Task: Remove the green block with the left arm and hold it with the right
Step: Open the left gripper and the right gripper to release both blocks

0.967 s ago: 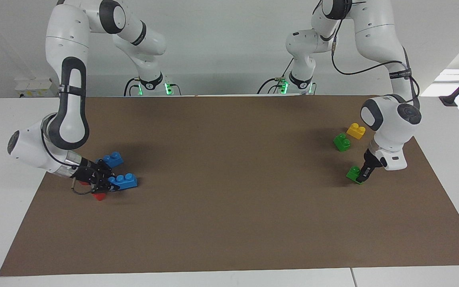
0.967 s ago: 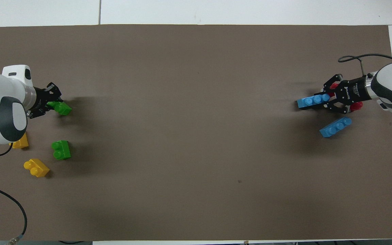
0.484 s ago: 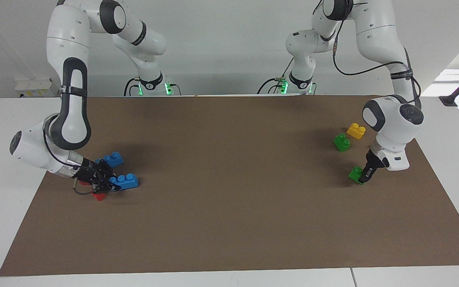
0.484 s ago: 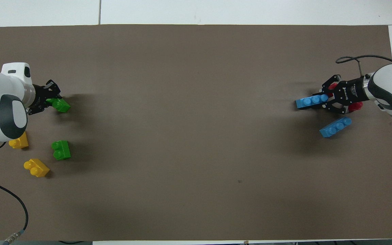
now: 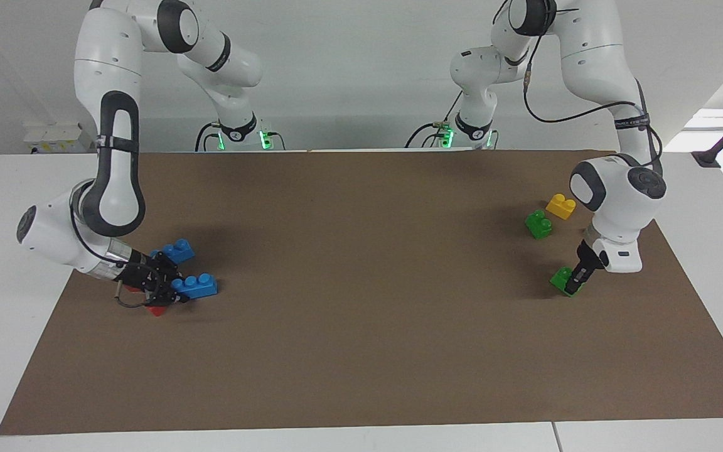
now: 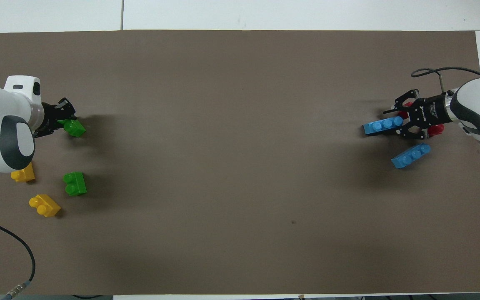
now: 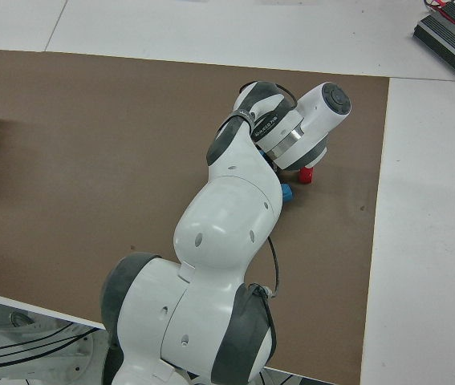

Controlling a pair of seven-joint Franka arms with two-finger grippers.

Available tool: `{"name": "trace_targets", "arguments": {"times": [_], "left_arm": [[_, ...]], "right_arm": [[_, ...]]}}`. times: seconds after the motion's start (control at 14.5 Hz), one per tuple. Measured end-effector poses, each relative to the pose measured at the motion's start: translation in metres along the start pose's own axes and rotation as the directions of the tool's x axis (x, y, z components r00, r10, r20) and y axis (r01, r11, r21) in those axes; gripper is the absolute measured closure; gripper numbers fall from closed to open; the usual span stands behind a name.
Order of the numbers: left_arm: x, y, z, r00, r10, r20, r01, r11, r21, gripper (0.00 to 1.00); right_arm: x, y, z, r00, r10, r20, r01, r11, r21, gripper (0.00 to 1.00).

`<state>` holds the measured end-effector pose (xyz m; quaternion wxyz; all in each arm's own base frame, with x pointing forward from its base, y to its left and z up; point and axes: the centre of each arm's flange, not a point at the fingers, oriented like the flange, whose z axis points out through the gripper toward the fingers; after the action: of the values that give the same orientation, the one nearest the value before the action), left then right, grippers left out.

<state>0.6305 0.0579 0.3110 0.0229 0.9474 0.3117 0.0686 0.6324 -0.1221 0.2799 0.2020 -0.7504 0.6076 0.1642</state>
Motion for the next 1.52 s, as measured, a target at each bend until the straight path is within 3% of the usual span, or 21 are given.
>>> {"name": "trace_targets", "arguments": {"times": [0.21, 0.35, 0.62, 0.9, 1.04, 1.24, 1.52], "left_arm": [[-0.005, 0.003, 0.010, 1.000, 0.020, 0.015, -0.020, 1.000, 0.006, 0.60], [-0.007, 0.008, 0.014, 1.000, 0.028, 0.014, -0.028, 1.000, 0.002, 0.44], [-0.003, 0.011, 0.008, 1.000, 0.029, 0.001, -0.029, 1.000, -0.007, 0.01], [0.002, 0.020, -0.021, 0.999, 0.037, -0.023, -0.038, 0.999, -0.024, 0.00], [0.000, 0.026, -0.047, 0.999, 0.047, -0.026, -0.048, 0.999, -0.027, 0.00], [-0.005, 0.036, -0.088, 0.995, 0.098, -0.013, -0.098, 0.995, -0.022, 0.00], [-0.002, 0.053, -0.144, 0.967, 0.250, 0.042, -0.250, 0.968, -0.004, 0.00]], "right_arm": [[-0.010, -0.008, -0.013, 1.000, -0.013, -0.008, 0.013, 1.000, 0.020, 0.02], [-0.025, -0.013, -0.026, 1.000, -0.016, -0.010, 0.016, 0.999, 0.031, 0.00], [-0.056, -0.020, -0.056, 0.999, -0.032, -0.020, 0.033, 0.998, 0.050, 0.00], [-0.092, -0.027, -0.083, 0.983, -0.137, -0.118, 0.140, 0.990, 0.014, 0.00], [-0.120, -0.032, -0.097, 0.952, -0.240, -0.188, 0.239, 0.971, -0.032, 0.00], [-0.168, -0.031, -0.123, 0.878, -0.417, -0.236, 0.404, 0.909, -0.105, 0.00], [-0.232, -0.014, -0.166, 0.738, -0.621, -0.266, 0.580, 0.784, -0.221, 0.00]]}}
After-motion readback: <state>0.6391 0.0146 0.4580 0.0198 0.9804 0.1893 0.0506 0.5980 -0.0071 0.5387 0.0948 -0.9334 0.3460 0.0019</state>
